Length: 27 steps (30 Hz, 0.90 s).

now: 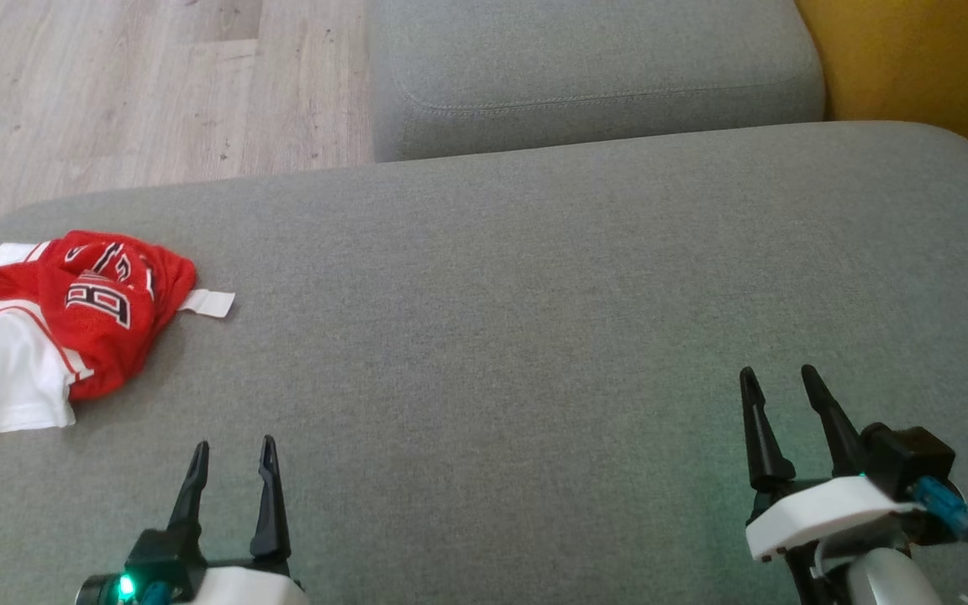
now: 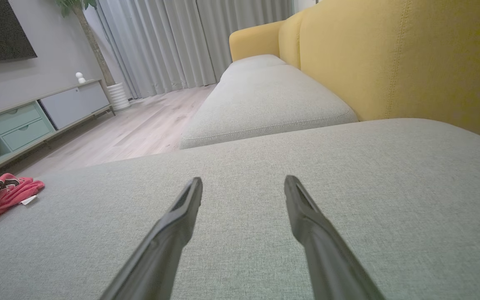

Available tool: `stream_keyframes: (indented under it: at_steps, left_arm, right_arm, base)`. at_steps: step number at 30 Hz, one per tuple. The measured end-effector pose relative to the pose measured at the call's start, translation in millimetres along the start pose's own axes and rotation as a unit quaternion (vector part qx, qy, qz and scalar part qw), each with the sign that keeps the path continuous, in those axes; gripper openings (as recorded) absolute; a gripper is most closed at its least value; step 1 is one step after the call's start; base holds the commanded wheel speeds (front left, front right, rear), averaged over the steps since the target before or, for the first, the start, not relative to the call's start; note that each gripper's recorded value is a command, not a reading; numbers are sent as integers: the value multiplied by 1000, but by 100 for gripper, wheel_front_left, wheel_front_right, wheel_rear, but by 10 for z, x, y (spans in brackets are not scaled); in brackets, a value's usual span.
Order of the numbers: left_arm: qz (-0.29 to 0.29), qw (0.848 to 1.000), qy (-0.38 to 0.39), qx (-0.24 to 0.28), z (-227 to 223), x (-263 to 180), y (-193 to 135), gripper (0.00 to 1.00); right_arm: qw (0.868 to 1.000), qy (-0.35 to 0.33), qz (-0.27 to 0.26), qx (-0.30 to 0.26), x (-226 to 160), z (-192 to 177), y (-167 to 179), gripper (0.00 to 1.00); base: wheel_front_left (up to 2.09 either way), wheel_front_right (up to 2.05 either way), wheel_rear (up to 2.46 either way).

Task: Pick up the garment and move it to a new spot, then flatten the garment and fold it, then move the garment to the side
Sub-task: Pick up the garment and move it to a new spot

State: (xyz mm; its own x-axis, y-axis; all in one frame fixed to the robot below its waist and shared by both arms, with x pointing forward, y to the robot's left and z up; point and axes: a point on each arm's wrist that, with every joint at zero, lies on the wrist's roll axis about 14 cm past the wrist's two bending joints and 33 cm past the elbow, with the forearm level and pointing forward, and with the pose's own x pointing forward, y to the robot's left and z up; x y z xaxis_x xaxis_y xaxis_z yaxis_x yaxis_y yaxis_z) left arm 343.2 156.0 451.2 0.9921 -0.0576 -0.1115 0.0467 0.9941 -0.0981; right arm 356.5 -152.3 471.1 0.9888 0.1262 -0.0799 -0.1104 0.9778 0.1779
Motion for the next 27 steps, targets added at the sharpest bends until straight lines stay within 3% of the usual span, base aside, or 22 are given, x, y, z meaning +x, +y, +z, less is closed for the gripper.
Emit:
stream_keyframes:
  at_steps: [12, 21, 27]
  left_arm:
    - [30, 999, -9, 4, 47, -93, 176, 100]
    - [104, 994, -22, 9, 117, -418, 640, 100]
    - [192, 981, -31, 14, 178, -857, 1111, 100]
  right_arm:
    - [1000, 7, 25, -3, 100, -33, 155, 100]
    - [994, 22, 108, -11, 334, -116, 692, 100]
    - [981, 40, 188, -19, 485, -235, 1250, 100]
  base:
    - [0, 0, 0]
    - [0, 0, 0]
    - [0, 0, 0]
